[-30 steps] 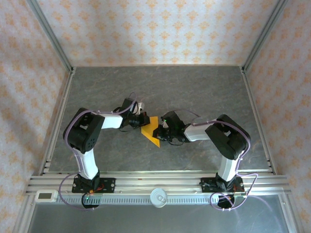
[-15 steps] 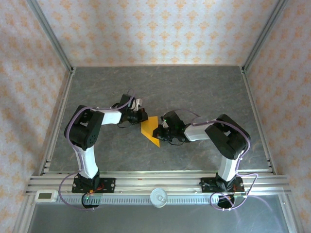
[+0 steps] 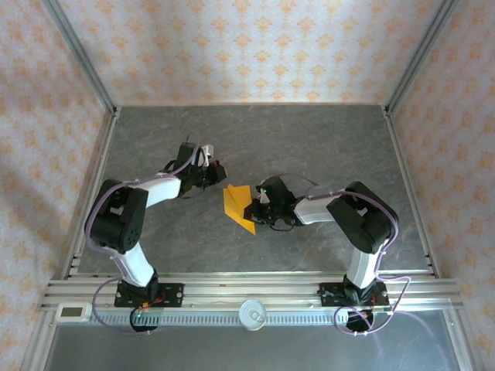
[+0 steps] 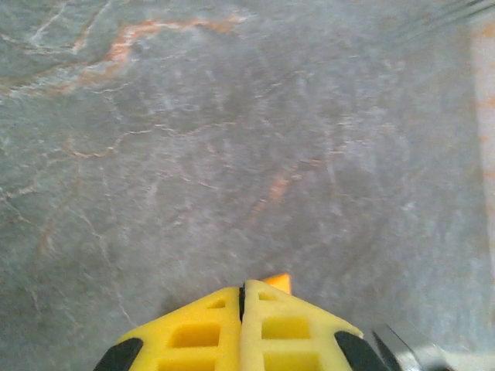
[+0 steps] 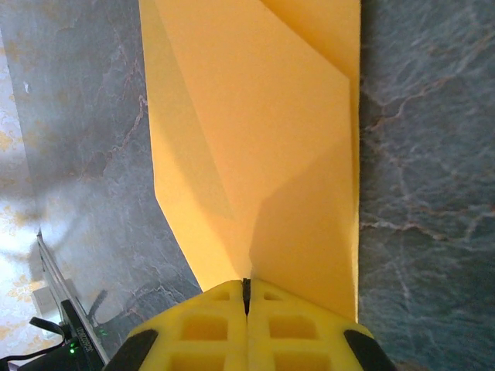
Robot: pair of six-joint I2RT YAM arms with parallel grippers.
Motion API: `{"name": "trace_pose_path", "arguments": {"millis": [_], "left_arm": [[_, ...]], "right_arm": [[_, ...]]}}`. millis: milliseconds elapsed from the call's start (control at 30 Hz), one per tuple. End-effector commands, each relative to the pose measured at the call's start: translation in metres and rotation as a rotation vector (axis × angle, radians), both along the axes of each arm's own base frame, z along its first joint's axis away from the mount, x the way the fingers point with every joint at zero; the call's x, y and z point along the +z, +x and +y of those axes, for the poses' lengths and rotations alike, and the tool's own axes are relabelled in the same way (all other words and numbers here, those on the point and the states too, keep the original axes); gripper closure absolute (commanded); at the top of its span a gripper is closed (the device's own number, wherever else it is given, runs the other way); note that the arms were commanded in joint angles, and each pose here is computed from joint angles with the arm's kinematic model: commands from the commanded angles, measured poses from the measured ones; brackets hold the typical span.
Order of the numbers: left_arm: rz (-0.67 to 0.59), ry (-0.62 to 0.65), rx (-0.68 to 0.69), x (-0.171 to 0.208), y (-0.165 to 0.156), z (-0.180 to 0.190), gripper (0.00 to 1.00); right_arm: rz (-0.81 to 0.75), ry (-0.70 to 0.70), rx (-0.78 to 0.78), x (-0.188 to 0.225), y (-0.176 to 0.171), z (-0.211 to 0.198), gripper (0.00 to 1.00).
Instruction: Fold a paper plane with a square sheet of paper (pick it up from the middle)
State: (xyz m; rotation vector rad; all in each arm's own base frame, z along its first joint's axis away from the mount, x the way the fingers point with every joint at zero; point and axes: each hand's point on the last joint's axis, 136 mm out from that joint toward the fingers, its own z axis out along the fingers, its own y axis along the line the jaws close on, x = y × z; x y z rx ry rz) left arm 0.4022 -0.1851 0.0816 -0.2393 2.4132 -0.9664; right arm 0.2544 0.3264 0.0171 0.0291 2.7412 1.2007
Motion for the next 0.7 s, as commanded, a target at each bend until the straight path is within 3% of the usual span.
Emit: {"name": "trace_pose_path", "arguments": {"millis": [0, 233, 667], "left_arm": [[-0.011, -0.093, -0.069, 0.008, -0.022, -0.024, 0.99], [0.06, -0.095, -0.186, -0.023, -0.052, -0.055, 0.99], [0.156, 0.013, -0.071, -0.071, -0.016, -0.012, 1.0]], "right_arm": [[0.22, -0.281, -0.022, -0.072, -0.05, -0.06, 1.0], [0.223, -0.28, -0.021, -0.073, -0.049, -0.059, 1.0], [0.23, -0.277, -0.018, -0.075, -0.054, -0.061, 1.0]]}}
